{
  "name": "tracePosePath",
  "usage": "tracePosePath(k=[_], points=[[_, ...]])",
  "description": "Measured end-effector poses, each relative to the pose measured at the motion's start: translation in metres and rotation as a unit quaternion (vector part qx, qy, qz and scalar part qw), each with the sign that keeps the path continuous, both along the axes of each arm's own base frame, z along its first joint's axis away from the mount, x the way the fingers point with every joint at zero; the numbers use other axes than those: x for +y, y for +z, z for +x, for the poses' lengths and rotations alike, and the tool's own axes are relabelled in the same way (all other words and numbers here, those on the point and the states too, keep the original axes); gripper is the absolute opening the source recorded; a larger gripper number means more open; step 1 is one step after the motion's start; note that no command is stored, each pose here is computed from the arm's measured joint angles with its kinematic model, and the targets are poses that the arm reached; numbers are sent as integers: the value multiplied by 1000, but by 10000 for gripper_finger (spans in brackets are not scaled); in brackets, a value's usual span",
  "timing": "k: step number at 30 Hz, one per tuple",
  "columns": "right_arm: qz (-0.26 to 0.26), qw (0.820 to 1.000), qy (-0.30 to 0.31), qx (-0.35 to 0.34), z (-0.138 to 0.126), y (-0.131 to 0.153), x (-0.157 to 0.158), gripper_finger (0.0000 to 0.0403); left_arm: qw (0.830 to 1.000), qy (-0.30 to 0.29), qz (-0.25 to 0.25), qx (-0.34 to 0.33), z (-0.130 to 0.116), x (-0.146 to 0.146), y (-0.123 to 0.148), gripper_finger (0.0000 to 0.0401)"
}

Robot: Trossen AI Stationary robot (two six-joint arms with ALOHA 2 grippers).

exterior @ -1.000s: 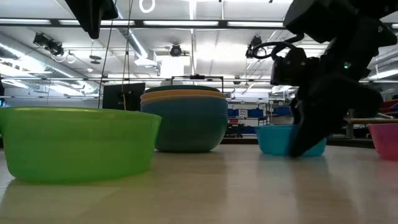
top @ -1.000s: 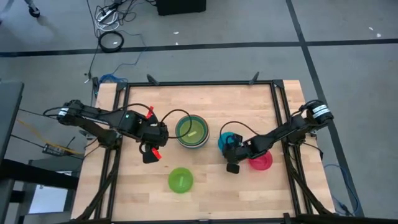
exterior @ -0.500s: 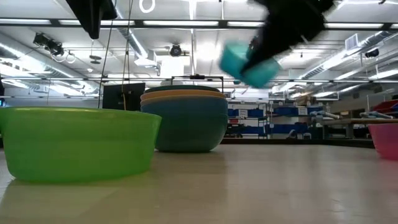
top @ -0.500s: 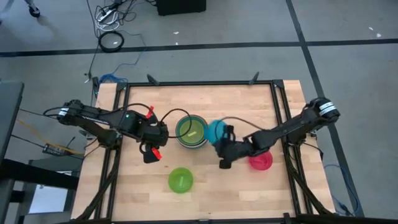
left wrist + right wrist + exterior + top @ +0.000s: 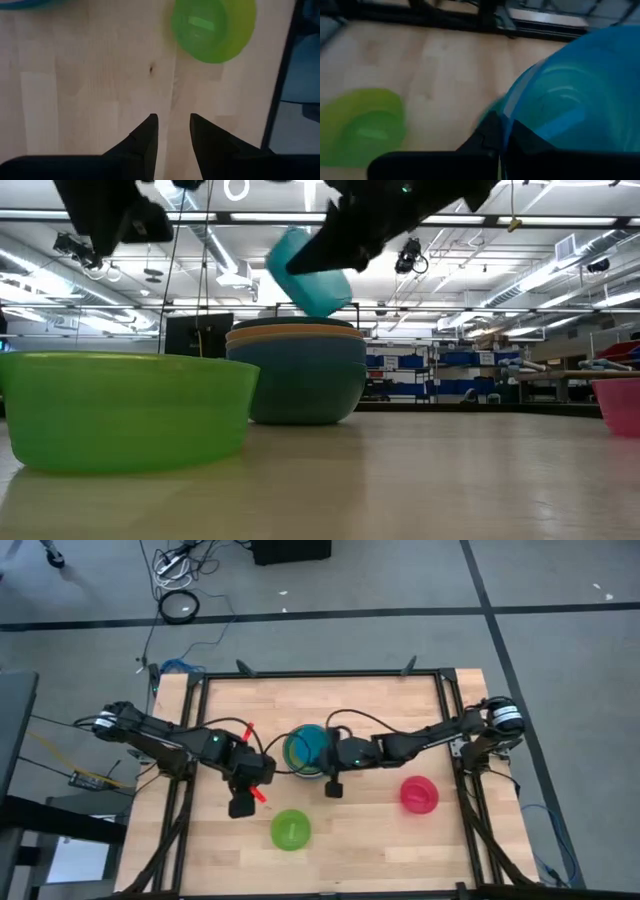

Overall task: Nest bowls inside each other
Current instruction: Stack the blue bowl on top of the yellow bowl, then stack the green bowl on top of the blue bowl

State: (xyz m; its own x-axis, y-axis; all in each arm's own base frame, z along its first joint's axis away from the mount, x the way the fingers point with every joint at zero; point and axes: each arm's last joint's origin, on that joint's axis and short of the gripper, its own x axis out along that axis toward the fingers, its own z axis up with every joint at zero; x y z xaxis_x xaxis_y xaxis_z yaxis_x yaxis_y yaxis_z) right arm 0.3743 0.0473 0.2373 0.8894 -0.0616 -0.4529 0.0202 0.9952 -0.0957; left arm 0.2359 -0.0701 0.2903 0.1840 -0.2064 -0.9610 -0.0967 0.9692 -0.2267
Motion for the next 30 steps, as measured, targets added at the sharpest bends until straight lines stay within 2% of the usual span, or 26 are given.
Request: tracePosePath(k=[4, 8, 12, 15, 19, 23, 27, 30], points=[[43, 999, -1, 29, 3, -9, -2, 53, 1000, -4, 1, 3, 0, 0, -15, 121], [50, 998, -16, 35, 2, -9, -4, 107, 1000, -7, -2, -3, 1, -1, -19, 121], [42, 998, -31, 32, -1, -4, -5, 145, 1000, -7, -7, -11, 3, -1, -19, 120], [3, 997, -65, 44, -11, 4, -2, 155, 999, -6, -13, -41, 8, -2, -17, 120], [-62, 990, -109, 61, -36, 23, 11, 155, 994, 1, -9, -110, 19, -5, -15, 120], [-100, 983, -143, 59, -70, 50, 24, 150, 995, 28, -14, -95, 17, -6, -34, 120], [-78, 982, -169, 36, -109, 77, 32, 149, 997, 34, -27, -61, 8, -15, -54, 120], [-38, 983, -178, 20, -133, 92, 33, 149, 996, 9, -47, -80, 6, -29, -56, 120]])
